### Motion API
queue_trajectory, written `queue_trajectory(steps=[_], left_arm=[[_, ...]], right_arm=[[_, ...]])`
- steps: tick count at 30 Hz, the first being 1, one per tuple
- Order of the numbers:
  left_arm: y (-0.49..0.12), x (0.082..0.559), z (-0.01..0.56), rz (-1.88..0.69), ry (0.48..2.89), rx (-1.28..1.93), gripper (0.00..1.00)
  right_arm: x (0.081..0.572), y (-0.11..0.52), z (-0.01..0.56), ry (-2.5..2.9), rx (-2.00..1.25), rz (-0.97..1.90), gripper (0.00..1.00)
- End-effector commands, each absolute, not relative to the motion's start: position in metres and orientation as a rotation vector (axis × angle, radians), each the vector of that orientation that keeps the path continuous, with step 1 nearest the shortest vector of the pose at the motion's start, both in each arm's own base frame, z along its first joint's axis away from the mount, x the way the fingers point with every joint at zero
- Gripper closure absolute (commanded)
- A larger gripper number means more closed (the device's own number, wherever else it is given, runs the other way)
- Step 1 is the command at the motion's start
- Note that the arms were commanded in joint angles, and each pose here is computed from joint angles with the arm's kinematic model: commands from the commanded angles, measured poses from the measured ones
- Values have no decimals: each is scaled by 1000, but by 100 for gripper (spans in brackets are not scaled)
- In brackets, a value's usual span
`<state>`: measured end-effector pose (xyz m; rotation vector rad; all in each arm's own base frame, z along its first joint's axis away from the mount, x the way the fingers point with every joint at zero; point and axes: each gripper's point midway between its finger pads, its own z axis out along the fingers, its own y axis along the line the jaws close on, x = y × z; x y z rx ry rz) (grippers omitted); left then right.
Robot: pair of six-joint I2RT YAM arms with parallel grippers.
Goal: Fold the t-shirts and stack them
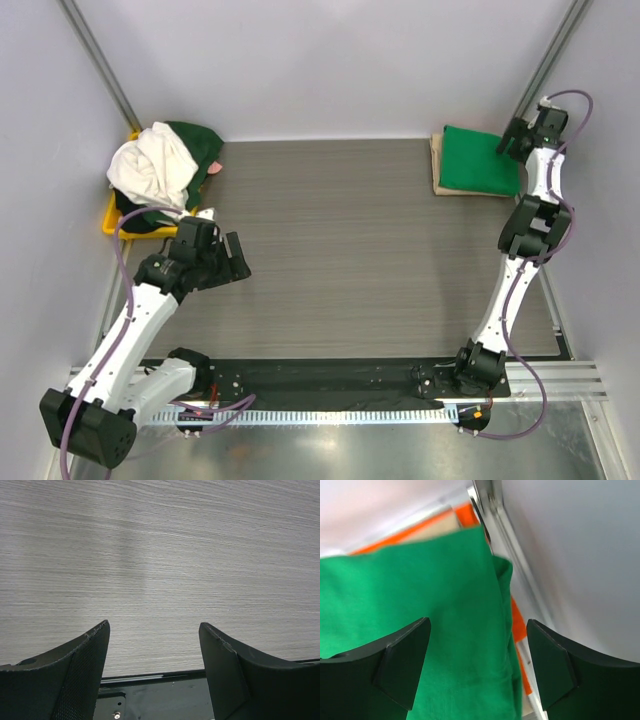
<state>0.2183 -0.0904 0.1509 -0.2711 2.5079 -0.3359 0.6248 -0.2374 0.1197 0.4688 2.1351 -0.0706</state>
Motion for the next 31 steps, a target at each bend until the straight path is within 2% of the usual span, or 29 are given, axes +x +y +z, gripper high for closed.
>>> queue_trajectory(steps=[1, 6, 7, 8, 10, 11, 12, 14, 15, 16, 17, 18, 19, 20, 24, 29, 31], left_arm=[[-91, 224, 161, -356, 2447, -259, 27], [-92, 223, 167, -369, 2423, -254, 27], [-91, 223, 167, -368, 2419, -256, 27], [-92, 223, 170, -373, 2409, -253, 27], [-91, 223, 171, -377, 2403, -254, 26], [-92, 222, 175, -388, 2388, -249, 26], [-92, 222, 176, -390, 2382, -248, 25], [-98, 221, 181, -442, 2366, -221, 23], [-98, 220, 182, -444, 2360, -221, 23], [-97, 220, 183, -439, 2355, -224, 22], [-96, 221, 184, -432, 2349, -227, 21], [-95, 220, 185, -429, 2347, -228, 21], [-94, 220, 184, -418, 2349, -232, 20], [-93, 220, 184, -418, 2347, -235, 20], [-93, 220, 185, -419, 2341, -234, 20], [-88, 220, 189, -394, 2316, -239, 20], [-80, 222, 195, -351, 2288, -262, 16]], right_arm=[[625, -227, 204, 1942, 545, -95, 16], [596, -189, 282, 1853, 525, -96, 13], [588, -181, 278, 1873, 531, -87, 13], [572, -170, 316, 1813, 541, -63, 13], [556, -140, 312, 1849, 541, 10, 13], [537, -124, 342, 1801, 532, 37, 13], [530, -100, 343, 1817, 502, 130, 13], [509, -47, 316, 1902, 452, 215, 12], [488, -25, 338, 1865, 402, 249, 12], [473, 16, 305, 1953, 353, 302, 12], [461, 29, 297, 1968, 339, 331, 11], [436, 61, 312, 1935, 267, 408, 11], [419, 82, 275, 1994, 265, 487, 9], [399, 113, 269, 2006, 206, 563, 7], [327, 163, 224, 2059, 119, 729, 1], [249, 183, 190, 2121, 89, 887, 0], [225, 188, 173, 2157, 82, 919, 0]])
